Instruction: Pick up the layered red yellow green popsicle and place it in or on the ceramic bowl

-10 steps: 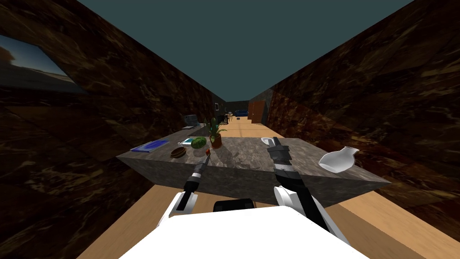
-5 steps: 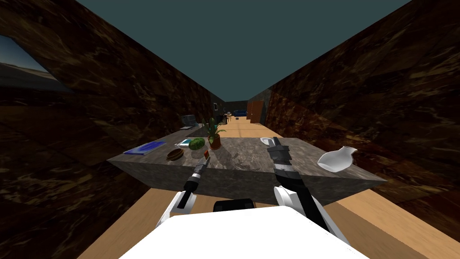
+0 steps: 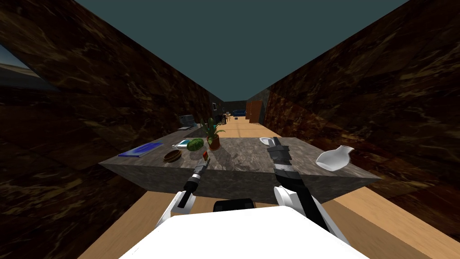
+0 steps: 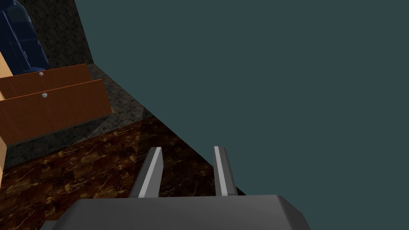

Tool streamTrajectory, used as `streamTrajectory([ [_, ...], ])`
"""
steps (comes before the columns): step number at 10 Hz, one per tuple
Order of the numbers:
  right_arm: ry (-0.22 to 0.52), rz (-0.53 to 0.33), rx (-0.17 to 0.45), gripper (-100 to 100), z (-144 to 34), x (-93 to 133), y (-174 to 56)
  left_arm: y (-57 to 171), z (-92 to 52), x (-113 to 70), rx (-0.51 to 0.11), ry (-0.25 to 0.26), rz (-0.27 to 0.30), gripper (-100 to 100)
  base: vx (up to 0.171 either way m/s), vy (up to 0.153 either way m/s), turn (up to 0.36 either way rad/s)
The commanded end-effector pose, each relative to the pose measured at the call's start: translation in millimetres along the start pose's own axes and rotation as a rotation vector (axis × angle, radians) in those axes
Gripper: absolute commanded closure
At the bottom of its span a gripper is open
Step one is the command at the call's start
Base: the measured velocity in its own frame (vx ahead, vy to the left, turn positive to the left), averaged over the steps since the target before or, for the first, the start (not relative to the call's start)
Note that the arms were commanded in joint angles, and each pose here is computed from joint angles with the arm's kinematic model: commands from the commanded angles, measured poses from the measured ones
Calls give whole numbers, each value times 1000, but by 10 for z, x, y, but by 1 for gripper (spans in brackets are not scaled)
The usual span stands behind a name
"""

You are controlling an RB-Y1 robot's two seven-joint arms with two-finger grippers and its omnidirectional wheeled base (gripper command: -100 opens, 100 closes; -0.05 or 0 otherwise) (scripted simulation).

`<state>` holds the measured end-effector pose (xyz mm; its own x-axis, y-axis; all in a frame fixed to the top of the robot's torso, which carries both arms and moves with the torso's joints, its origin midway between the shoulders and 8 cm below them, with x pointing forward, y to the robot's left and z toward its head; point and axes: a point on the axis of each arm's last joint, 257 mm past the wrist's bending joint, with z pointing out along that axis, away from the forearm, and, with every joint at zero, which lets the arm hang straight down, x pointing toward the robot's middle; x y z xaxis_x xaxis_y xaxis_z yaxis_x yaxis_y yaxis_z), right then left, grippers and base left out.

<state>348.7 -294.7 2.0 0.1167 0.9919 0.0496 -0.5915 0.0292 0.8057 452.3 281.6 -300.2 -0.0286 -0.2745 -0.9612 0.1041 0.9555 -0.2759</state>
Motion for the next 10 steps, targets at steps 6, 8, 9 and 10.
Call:
streamTrajectory([
  [6,0,0,0,0,0,0,0,2,1,-5,0,-1,3,100,0,0,0],
  [8,0,0,0,0,0,0,0,3,0,-4,0,0,3,0,0,0,0],
  [9,0,0,0,0,0,0,0,3,0,-4,0,0,3,100,0,0,0],
  [10,0,0,0,0,0,0,0,4,0,-3,0,0,3,0,0,0,0],
])
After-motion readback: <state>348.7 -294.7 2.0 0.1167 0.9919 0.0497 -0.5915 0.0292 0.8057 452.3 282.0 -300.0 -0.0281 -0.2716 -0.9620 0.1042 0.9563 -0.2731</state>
